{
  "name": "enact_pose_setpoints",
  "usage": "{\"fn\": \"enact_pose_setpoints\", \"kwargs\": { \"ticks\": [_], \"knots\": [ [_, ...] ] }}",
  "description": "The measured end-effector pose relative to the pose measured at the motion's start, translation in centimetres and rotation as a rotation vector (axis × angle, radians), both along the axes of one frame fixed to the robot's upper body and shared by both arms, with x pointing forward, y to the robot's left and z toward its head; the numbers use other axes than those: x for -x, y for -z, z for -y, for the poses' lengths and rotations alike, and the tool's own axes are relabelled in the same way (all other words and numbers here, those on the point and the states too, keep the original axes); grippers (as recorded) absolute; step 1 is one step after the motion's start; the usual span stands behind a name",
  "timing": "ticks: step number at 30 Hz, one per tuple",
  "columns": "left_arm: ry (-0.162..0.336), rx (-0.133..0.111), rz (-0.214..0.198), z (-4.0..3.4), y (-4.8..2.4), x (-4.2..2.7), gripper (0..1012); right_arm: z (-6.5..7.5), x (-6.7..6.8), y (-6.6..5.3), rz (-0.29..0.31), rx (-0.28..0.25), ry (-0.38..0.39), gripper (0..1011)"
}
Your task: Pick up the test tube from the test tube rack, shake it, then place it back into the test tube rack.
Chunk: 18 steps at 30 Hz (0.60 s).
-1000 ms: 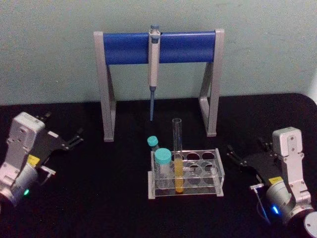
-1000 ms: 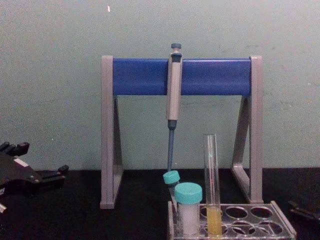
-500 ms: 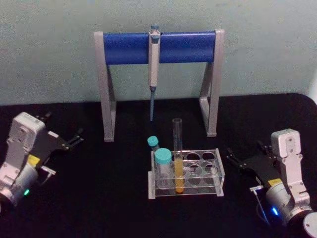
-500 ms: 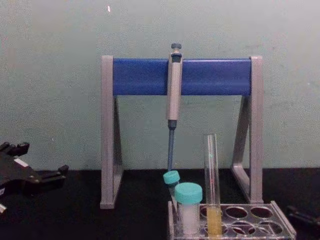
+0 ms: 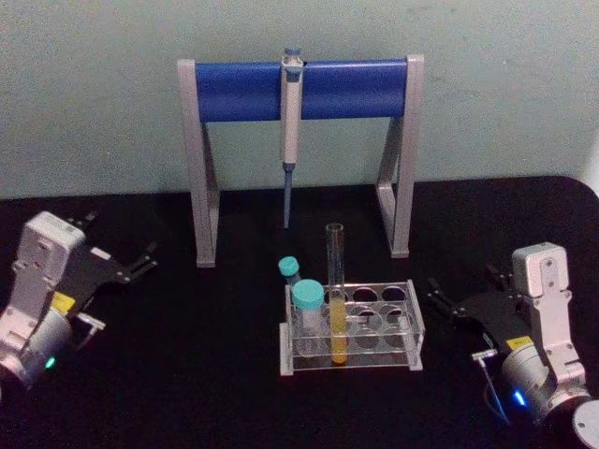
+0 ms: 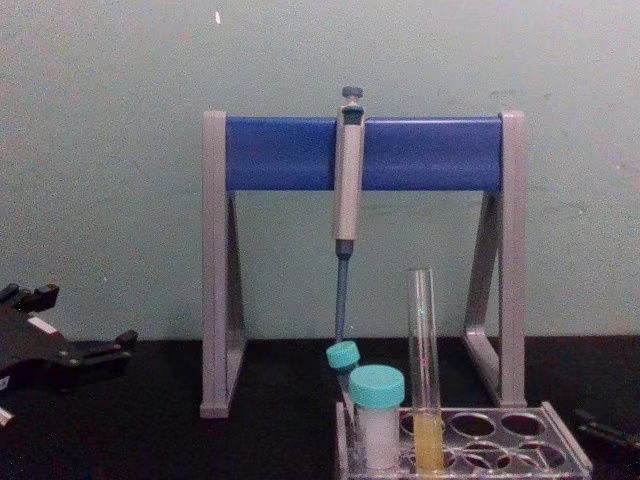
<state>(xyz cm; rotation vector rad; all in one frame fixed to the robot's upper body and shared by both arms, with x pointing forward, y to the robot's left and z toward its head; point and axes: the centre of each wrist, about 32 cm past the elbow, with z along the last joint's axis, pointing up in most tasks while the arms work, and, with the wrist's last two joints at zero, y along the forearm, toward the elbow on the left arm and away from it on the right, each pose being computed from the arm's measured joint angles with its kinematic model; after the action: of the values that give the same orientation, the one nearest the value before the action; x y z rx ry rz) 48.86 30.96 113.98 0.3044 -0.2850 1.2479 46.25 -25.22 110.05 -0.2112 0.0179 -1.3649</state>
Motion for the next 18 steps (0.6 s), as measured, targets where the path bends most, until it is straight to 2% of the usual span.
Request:
{"fn": "enact_pose_setpoints", "kwargs": {
  "ticks": [18],
  "knots": [
    [0.0, 0.0, 0.0, 0.0, 0.0, 0.0, 1001, 0.0, 0.0, -0.03, 0.002, 0.0, 0.0, 1000]
  ]
}}
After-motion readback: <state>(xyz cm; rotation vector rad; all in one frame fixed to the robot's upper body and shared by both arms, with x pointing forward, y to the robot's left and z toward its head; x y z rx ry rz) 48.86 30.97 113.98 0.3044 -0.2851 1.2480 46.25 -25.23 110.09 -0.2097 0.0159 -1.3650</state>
